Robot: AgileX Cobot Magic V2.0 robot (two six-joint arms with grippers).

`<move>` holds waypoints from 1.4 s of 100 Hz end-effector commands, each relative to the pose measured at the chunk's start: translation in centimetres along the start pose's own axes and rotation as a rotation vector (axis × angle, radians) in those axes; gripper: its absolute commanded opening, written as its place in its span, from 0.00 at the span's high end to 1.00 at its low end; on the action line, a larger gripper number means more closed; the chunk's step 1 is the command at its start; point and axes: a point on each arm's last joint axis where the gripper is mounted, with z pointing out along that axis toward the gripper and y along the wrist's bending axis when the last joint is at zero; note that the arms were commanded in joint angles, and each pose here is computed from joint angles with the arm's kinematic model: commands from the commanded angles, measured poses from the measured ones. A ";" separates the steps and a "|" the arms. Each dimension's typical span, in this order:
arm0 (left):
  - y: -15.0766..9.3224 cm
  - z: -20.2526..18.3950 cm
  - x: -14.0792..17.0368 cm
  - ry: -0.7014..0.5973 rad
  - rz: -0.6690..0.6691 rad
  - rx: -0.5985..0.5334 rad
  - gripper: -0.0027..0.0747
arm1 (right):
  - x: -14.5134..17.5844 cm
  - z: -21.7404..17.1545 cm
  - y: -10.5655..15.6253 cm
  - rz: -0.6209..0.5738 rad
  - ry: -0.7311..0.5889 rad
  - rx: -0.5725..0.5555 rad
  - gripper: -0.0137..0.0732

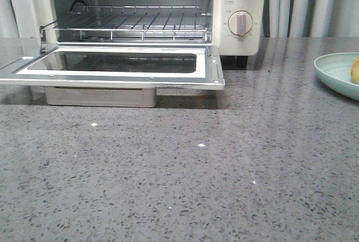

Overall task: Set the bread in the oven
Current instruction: 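Lower the right gripper over the bread roll on the plate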

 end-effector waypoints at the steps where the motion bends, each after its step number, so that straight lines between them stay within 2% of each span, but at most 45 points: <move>1: -0.3 -0.3 -1.4 -0.092 -0.008 0.019 0.99 | -1.1 -1.1 0.3 -0.015 -0.100 -0.005 0.33; 46: -0.3 -0.3 -1.4 -0.092 -0.008 0.019 0.99 | -2.0 1.7 -1.1 -0.071 -0.054 0.112 0.33; 79: -0.3 -0.3 -1.4 -0.092 -0.008 0.019 0.99 | -2.2 2.8 -1.4 -0.075 -0.033 0.124 0.33; 88: -0.3 -0.3 -1.4 -0.093 -0.005 0.017 0.99 | -2.2 2.8 -1.4 -0.075 -0.031 0.125 0.40; 100: -0.2 -0.3 -1.4 -0.095 0.014 0.006 0.99 | -2.1 2.8 -1.4 -0.075 -0.019 0.125 0.54; 122: -0.1 -0.3 -1.4 -0.094 0.023 0.000 0.99 | -1.8 2.8 -1.5 -0.073 0.008 0.126 0.92; 140: -0.1 -1.6 -1.9 -0.143 0.038 -0.001 0.99 | -1.7 2.8 -1.5 -0.072 0.025 0.127 0.93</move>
